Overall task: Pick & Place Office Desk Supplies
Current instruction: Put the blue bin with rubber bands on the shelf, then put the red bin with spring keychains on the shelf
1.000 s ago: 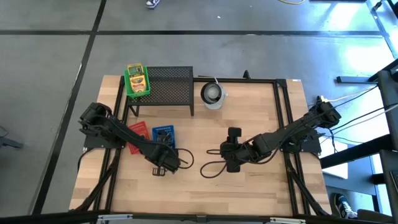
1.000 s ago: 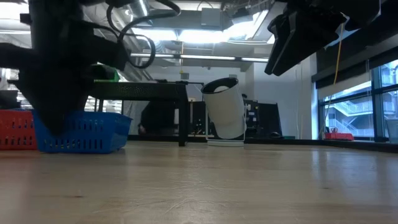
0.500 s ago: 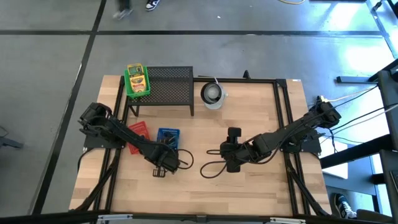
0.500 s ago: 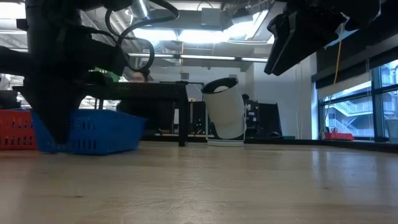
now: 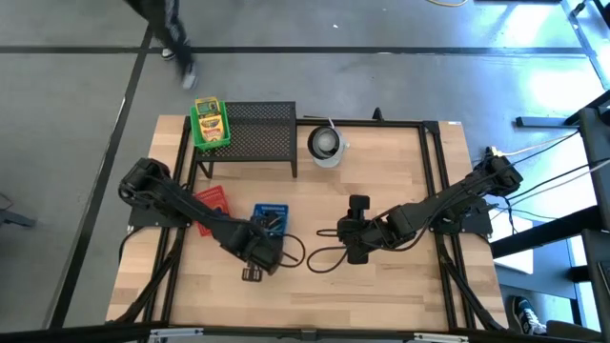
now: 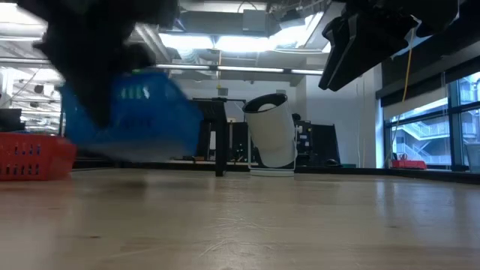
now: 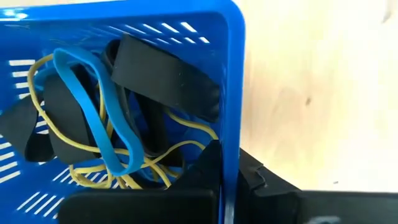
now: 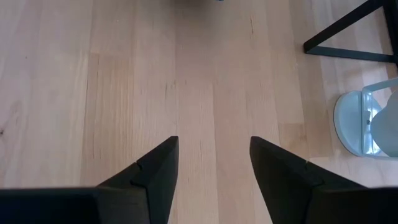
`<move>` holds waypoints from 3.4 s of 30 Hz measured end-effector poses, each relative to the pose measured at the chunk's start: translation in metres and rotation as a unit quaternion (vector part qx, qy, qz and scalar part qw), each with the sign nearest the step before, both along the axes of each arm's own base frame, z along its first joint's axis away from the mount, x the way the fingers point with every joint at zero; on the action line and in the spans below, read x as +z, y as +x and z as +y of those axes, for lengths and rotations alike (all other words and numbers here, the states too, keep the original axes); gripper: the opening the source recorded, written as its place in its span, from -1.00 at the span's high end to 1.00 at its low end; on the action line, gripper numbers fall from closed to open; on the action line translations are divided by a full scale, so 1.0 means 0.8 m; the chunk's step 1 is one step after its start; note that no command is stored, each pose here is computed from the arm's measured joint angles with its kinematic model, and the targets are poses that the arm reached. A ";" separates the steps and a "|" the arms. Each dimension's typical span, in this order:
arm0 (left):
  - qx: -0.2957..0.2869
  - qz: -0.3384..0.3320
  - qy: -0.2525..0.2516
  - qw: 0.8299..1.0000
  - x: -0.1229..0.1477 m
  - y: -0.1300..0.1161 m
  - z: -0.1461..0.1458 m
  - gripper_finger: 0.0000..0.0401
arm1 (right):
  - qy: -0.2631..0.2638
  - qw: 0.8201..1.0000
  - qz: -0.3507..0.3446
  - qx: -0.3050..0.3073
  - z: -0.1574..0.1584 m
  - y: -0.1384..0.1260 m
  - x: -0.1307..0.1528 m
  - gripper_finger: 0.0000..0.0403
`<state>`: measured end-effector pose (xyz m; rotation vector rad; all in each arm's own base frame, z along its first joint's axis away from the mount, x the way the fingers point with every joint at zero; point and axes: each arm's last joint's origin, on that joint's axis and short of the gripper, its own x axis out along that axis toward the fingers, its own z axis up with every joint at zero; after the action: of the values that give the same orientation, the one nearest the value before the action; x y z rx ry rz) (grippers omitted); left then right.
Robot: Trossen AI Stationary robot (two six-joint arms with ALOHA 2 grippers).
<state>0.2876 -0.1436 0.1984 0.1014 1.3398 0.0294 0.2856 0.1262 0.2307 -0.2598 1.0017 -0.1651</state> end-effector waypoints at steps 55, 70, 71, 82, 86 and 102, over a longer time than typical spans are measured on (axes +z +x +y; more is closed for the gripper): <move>0.102 0.187 0.110 0.971 0.132 -0.004 0.316 0.99 | -0.002 1.000 0.008 -0.003 0.000 -0.003 -0.001 0.00; 0.155 0.203 0.140 0.957 0.134 -0.014 0.333 0.84 | -0.003 1.000 0.009 -0.001 0.000 -0.003 -0.001 0.00; 0.155 0.203 0.140 0.957 0.134 -0.014 0.333 0.82 | -0.003 1.000 0.009 -0.001 0.000 -0.003 -0.001 0.00; 0.164 0.209 0.188 0.946 0.135 -0.014 0.333 0.50 | -0.004 1.000 0.009 -0.001 0.000 -0.003 -0.001 0.00; 0.173 0.209 0.209 0.940 0.136 -0.014 0.333 0.43 | -0.003 1.000 0.009 -0.001 0.000 -0.003 -0.001 0.00; 0.140 0.190 0.209 0.949 0.147 -0.014 0.311 0.43 | -0.006 1.000 0.010 0.004 0.000 -0.003 -0.001 0.00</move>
<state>0.2765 0.1050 0.3160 0.2848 1.7092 0.5611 0.2836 0.1261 0.2300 -0.2776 1.0205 -0.1620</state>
